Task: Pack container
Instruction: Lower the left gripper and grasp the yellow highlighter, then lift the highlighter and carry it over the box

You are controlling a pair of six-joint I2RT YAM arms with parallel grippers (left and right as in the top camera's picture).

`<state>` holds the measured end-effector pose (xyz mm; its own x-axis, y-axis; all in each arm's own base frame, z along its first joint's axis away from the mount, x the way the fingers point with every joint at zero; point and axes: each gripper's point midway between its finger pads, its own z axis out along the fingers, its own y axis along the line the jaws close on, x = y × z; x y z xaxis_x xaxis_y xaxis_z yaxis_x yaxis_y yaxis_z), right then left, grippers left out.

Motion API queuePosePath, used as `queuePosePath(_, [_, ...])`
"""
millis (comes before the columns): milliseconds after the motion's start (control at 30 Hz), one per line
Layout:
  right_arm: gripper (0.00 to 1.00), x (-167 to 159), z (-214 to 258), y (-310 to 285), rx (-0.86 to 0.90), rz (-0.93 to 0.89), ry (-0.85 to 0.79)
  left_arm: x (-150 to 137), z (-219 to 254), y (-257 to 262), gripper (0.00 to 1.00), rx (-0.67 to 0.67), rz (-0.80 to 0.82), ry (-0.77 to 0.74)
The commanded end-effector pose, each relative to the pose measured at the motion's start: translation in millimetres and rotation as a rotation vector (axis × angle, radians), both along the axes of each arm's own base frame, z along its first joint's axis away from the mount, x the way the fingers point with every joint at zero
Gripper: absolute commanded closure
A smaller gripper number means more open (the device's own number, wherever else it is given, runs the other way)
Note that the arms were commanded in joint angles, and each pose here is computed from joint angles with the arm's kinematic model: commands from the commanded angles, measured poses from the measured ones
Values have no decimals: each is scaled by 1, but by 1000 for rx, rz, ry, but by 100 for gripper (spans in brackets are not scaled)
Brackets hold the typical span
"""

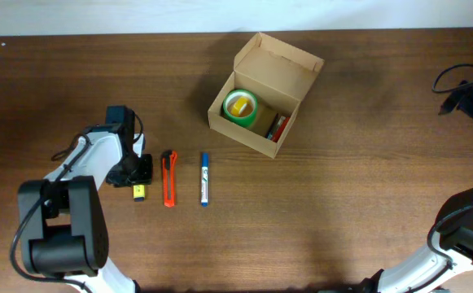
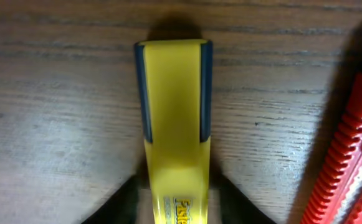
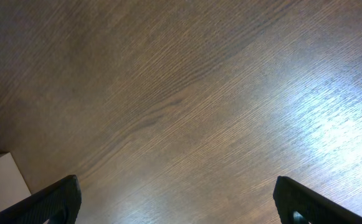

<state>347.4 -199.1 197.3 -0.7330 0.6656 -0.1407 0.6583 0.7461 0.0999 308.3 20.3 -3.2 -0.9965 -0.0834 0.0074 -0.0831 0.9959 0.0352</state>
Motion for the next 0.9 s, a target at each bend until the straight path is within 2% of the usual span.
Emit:
queuePosePath(0, [1, 0, -6, 2, 16, -5, 14, -5, -9, -2, 84, -16, 3, 29])
queuePosePath(67, [1, 0, -6, 2, 16, -5, 14, -5, -11, -2, 98, -16, 4, 34])
queuePosePath(200, [1, 0, -6, 2, 16, -5, 14, -4, -11, -2, 98, -16, -5, 32])
queuePosePath(333, [1, 0, -6, 2, 16, -5, 14, 10, 3, -1, 98, -15, -122, 7])
queuePosePath(533, [1, 0, -6, 2, 16, -5, 14, 64, 57, 2, 98, 7, -174, -126])
queuePosePath(667, [1, 0, -6, 2, 16, -5, 13, 105, 112, 0, 98, 22, -214, -259])
queuePosePath(867, [1, 0, -6, 2, 16, -5, 13, 146, 194, -27, 98, 72, -384, -442])
